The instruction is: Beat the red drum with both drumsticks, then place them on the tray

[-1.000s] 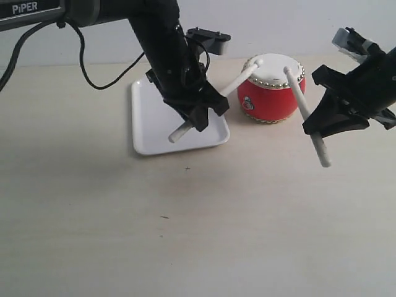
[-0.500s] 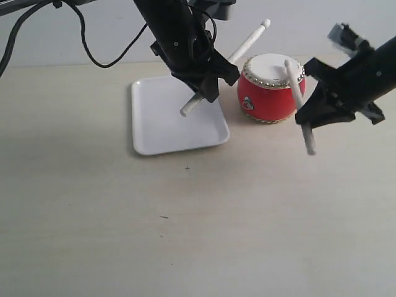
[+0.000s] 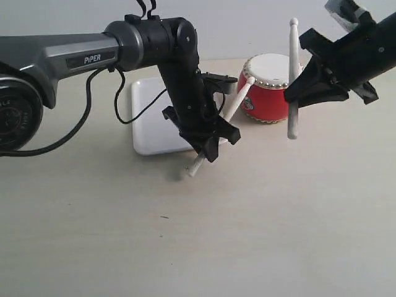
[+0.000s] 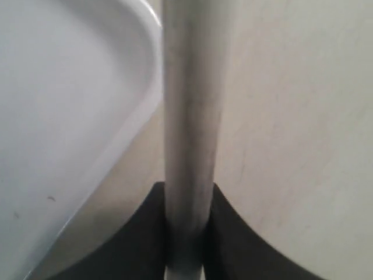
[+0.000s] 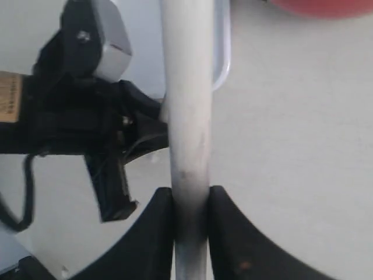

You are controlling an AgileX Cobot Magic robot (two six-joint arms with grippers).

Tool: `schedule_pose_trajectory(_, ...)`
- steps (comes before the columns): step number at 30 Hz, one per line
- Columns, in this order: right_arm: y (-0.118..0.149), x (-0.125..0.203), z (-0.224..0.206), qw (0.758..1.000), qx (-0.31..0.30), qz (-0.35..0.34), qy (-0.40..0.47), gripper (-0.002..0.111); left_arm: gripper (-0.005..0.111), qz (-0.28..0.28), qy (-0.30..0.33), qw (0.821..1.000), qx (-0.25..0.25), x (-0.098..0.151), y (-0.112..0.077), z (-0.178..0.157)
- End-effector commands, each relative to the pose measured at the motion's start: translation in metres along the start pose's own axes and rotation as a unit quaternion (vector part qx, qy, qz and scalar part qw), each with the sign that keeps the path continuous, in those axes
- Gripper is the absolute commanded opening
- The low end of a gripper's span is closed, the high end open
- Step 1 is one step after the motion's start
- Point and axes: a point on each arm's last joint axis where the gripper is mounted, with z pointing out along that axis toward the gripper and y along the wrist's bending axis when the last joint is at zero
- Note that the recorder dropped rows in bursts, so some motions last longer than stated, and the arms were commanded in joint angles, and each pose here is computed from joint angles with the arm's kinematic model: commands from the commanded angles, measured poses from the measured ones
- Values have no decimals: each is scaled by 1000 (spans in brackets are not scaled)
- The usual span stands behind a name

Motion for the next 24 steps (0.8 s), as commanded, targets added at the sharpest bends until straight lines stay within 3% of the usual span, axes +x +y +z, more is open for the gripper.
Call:
schedule_pose_trajectory(1,-25,-6,39,999,29,13,19,0,0,18,-45,999,-10,-7,-15,-47)
schedule_pose_trajectory(5,-53,1,74,994,15,75,82,0,0,24,-85,996,-25,-9,-24,-82)
schedule_pose_trajectory(9,-48,5,71,992,-3,65,105,0,0,27,-101,994,-27,-12,-26,-89)
schedule_pose_trajectory(17,13,5,1,1000,-7,-25,17,0,0,-11,-31,999,26,-14,-9,-10)
schedule_pose_trajectory(21,15,2,-7,999,20,-42,-21,0,0,-8,-37,999,25,-18,-8,-10)
schedule_pose_trajectory(24,0,-5,9,999,28,-22,-21,0,0,-4,-59,998,18,-23,-12,-25)
